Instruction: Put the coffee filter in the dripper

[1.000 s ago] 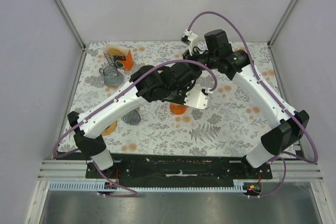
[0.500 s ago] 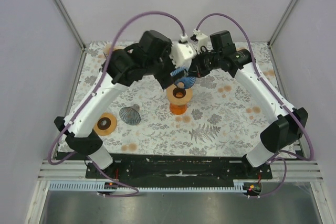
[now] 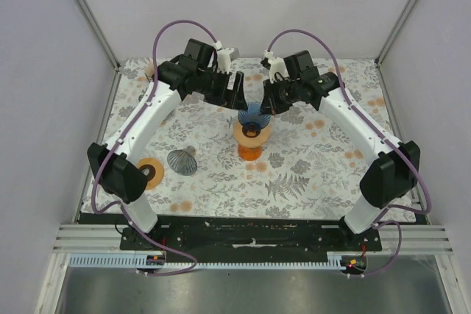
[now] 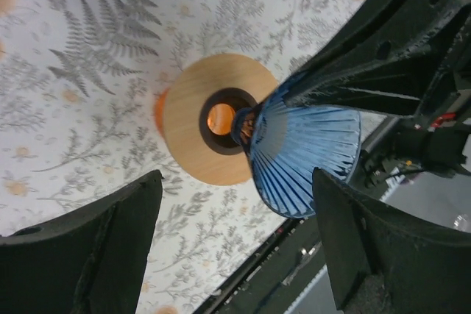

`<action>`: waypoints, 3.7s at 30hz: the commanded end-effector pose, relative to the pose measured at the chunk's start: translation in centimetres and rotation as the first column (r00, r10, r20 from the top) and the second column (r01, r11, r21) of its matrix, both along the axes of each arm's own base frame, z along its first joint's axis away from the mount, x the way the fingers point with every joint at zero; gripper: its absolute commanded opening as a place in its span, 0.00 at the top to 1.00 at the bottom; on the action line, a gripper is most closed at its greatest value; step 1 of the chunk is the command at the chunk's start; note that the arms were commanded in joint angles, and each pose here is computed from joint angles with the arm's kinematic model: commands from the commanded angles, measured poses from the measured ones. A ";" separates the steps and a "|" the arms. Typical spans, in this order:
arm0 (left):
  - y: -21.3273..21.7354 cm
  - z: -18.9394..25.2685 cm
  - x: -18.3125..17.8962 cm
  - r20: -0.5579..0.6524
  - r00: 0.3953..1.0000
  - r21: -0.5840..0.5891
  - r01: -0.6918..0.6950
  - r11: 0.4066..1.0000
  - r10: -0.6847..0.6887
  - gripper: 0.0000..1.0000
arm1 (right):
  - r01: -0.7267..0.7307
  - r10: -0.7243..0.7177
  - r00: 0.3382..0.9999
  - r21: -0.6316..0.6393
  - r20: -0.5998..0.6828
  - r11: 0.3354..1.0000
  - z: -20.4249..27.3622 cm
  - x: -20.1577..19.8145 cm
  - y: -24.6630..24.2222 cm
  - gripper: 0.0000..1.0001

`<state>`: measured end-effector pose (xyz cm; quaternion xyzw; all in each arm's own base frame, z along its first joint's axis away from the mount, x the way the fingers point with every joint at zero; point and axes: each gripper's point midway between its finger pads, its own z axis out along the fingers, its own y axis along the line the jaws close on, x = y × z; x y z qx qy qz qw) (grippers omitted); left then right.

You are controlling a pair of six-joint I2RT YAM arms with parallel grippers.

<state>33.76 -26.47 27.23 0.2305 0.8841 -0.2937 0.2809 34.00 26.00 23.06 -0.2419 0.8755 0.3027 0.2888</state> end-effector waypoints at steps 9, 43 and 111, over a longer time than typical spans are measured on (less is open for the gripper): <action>-1.8 -3.7 -1.0 -0.108 0.994 -0.094 0.005 0.996 -0.015 0.43 | -0.003 0.003 1.000 0.000 0.019 1.000 -1.0 1.1 1.3 1.00; 0.6 -17.7 -4.1 -0.308 0.951 0.114 0.059 0.992 -0.021 0.98 | 0.029 -0.048 0.993 -0.176 -0.105 0.984 -12.8 -0.4 -1.5 1.00; 31.3 -2.0 17.0 0.198 0.765 0.178 -0.643 0.745 0.613 0.34 | 0.107 -0.090 0.894 -0.013 0.438 0.994 6.1 3.4 -5.1 0.02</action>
